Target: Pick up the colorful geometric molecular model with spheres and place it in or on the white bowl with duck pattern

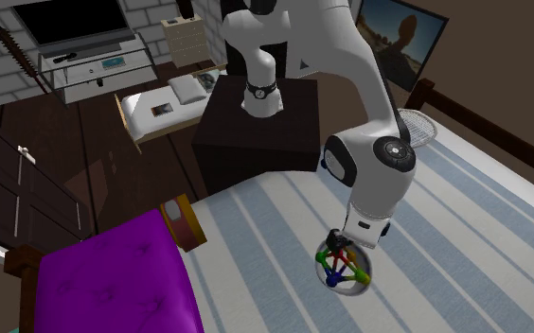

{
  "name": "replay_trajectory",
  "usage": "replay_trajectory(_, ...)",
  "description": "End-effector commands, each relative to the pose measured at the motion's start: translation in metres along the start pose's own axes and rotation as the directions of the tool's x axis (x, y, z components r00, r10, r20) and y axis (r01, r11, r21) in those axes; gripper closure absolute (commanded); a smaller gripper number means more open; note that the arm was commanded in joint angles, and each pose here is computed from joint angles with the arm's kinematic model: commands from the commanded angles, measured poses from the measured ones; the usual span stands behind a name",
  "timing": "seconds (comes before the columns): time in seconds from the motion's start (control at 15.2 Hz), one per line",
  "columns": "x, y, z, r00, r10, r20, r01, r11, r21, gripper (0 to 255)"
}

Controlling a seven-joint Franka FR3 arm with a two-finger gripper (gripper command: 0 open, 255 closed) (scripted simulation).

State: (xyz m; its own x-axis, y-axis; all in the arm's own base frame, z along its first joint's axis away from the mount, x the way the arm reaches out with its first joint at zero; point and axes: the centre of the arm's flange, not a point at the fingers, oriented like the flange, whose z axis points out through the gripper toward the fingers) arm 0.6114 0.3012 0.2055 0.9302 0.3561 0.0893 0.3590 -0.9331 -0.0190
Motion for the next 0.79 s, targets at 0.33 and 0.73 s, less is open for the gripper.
replay_trajectory(0.33,0.0,0.0,-0.05,1.0,0.0,0.0,0.0,1.0,0.0,0)
replay_trajectory(0.73,0.0,0.0,-0.05,1.0,0.0,0.0,0.0,1.0,0.0,0)
